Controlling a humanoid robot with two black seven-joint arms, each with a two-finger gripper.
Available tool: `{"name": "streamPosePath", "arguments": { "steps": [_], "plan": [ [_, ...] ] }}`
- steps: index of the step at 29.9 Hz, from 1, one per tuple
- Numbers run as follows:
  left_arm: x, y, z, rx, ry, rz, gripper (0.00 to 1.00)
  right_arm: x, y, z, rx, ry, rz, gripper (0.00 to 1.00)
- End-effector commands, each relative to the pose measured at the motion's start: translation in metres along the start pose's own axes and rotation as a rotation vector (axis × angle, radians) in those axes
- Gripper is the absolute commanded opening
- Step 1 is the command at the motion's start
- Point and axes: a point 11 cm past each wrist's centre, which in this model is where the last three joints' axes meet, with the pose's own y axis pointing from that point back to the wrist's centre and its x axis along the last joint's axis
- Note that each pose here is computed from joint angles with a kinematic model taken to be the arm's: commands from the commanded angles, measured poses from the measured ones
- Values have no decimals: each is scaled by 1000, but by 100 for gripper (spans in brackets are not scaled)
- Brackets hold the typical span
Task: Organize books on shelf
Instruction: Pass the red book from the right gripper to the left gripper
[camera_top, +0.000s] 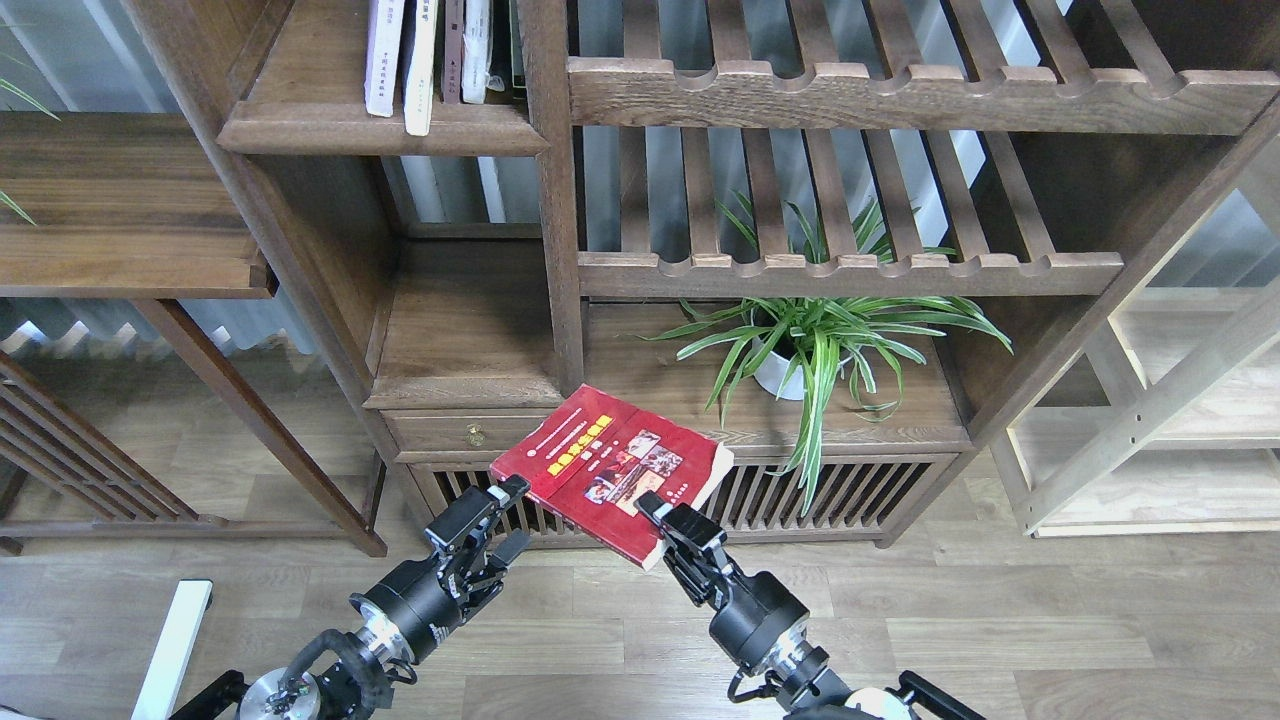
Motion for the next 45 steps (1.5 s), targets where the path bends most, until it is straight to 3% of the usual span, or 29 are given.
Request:
{"name": "streamPosePath", "arguments": {
  "steps": [1, 15, 23, 30, 32, 34, 36, 45],
  "plan": [
    [-9, -7, 2, 4, 2, -22, 99, 2, 1, 7, -20, -1, 5, 6],
    [-17, -18, 1, 10, -21, -33, 98, 6, 3, 17, -53, 0, 20, 7],
    [-11, -20, -15, 70, -28, -12, 87, 6, 3, 16, -53, 1, 19, 8],
    [-7, -18, -14, 62, -22, -3, 62, 6, 3, 15, -50, 1, 18, 8],
    [-4, -16, -14, 56, -10, 5, 47, 6, 3, 15, -50, 1, 18, 8],
    [0, -13, -12, 31, 36, 7, 22, 6, 3, 16, -51, 2, 18, 8],
    [4, -12, -14, 22, 70, 10, 11, 6, 3, 16, -51, 2, 18, 8],
    [7, -12, -21, 45, 76, 18, 5, 5, 3, 15, -48, 2, 18, 10]
  ]
}}
